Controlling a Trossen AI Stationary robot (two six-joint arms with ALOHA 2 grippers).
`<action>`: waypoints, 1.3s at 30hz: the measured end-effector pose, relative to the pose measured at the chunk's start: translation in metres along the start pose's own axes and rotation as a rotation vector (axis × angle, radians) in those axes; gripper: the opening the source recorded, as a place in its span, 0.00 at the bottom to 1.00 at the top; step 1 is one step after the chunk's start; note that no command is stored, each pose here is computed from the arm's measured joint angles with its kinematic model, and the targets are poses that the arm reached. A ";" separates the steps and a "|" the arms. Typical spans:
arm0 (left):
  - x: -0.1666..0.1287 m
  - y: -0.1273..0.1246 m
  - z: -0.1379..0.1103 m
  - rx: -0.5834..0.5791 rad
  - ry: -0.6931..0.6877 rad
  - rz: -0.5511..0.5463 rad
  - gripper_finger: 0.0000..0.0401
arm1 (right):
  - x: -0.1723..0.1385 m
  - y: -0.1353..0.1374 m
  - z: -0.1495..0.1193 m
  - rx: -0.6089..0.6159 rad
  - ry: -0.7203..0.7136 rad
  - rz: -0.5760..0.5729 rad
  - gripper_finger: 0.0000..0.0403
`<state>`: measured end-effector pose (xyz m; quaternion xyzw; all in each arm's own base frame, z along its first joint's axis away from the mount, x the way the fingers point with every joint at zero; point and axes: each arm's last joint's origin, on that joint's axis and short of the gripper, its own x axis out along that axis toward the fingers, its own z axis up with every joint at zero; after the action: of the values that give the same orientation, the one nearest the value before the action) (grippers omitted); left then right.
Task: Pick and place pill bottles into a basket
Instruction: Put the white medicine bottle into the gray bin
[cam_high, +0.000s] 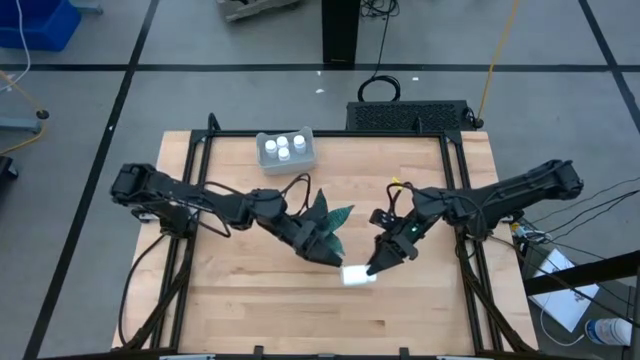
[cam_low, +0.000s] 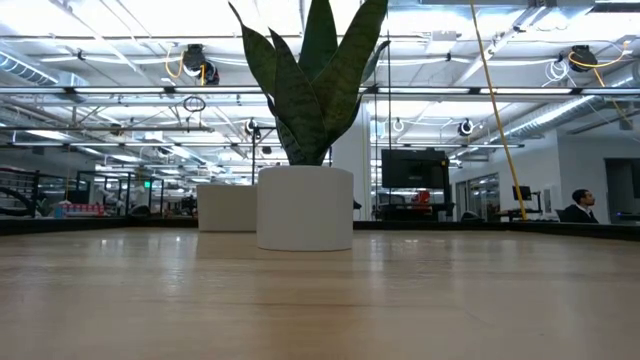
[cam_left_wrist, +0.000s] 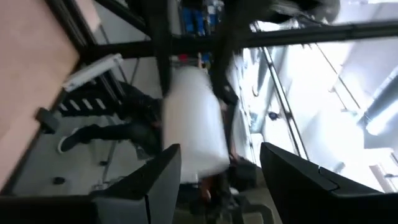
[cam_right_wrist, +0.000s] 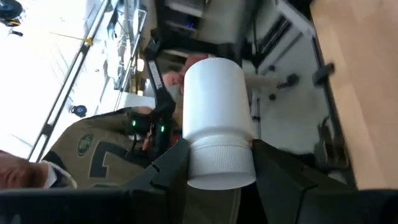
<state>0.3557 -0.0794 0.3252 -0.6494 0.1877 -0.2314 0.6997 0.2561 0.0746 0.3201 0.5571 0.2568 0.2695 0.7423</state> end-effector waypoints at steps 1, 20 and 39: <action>-0.001 -0.002 0.000 0.003 0.010 -0.009 0.56 | -0.002 0.001 -0.002 0.019 0.013 -0.006 0.35; -0.025 -0.023 0.000 0.212 0.056 0.018 0.56 | -0.056 -0.059 -0.074 0.659 0.284 -1.030 0.35; -0.026 -0.020 -0.002 0.253 0.096 0.041 0.56 | -0.025 -0.128 -0.081 0.800 0.549 -1.444 0.36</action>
<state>0.3319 -0.0669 0.3442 -0.5401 0.2033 -0.2697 0.7709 0.1973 0.0836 0.1784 0.3923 0.7927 -0.2532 0.3920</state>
